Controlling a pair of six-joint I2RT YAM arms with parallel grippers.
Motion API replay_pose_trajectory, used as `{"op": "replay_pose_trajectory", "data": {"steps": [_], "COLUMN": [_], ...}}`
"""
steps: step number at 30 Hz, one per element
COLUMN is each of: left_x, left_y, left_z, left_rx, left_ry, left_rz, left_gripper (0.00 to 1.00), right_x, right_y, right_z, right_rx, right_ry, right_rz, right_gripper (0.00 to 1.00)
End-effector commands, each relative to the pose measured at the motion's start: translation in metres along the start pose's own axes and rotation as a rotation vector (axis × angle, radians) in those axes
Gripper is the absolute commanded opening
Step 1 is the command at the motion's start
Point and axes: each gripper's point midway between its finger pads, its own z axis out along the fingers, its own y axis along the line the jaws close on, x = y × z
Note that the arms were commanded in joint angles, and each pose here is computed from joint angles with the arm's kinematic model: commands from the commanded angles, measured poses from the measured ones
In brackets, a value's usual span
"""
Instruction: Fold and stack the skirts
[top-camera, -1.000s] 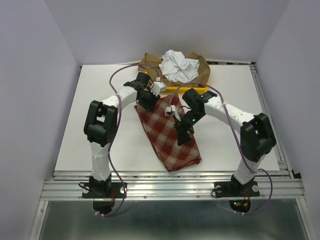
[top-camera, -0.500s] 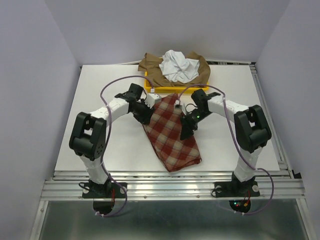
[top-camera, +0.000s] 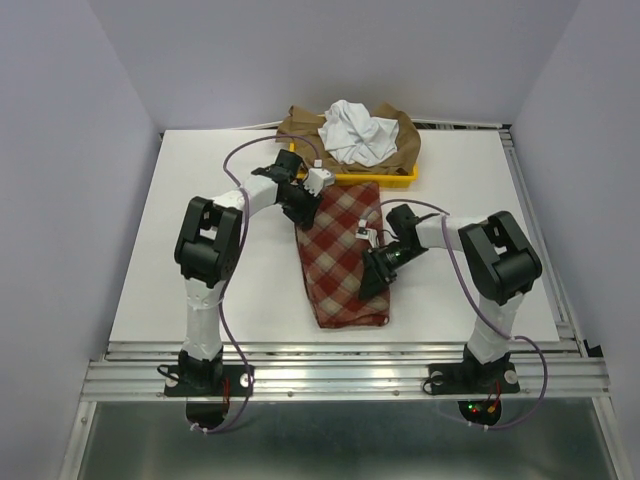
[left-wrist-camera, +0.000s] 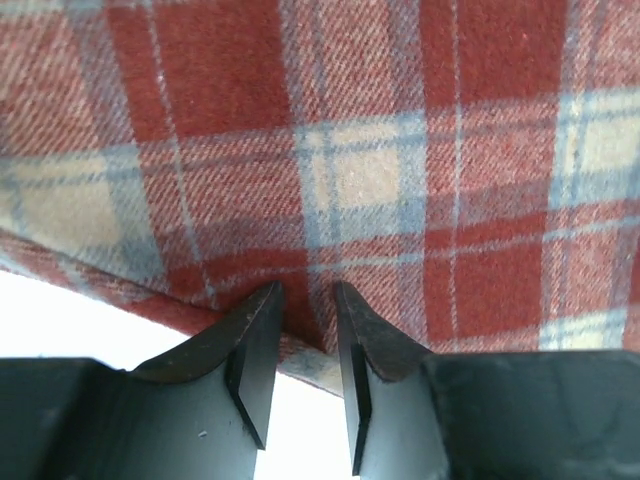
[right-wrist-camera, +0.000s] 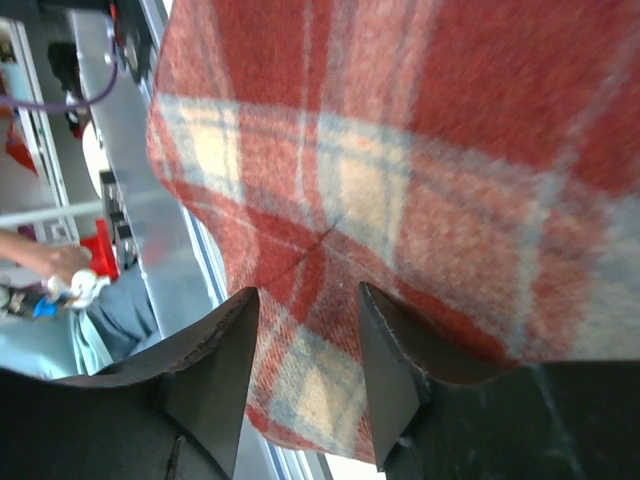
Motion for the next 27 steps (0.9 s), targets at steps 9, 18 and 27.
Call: {"op": "replay_pose_trajectory", "data": {"steps": [9, 18, 27], "left_x": [-0.027, -0.018, 0.023], "left_y": [-0.052, -0.081, -0.145], "left_z": [-0.143, -0.210, -0.191], "left_rx": [-0.097, -0.292, -0.224], "left_ry": [-0.303, -0.503, -0.550], "left_rz": [0.289, 0.545, 0.786], "left_gripper": [0.58, 0.87, 0.93], "right_x": [-0.043, 0.008, 0.051], "right_y": [0.035, 0.006, -0.005], "right_z": [-0.063, -0.069, -0.037], "right_rx": [0.233, 0.385, 0.290], "right_ry": [-0.292, -0.437, -0.405], "right_rz": [0.000, 0.455, 0.657], "right_gripper": [0.69, 0.80, 0.85]}}
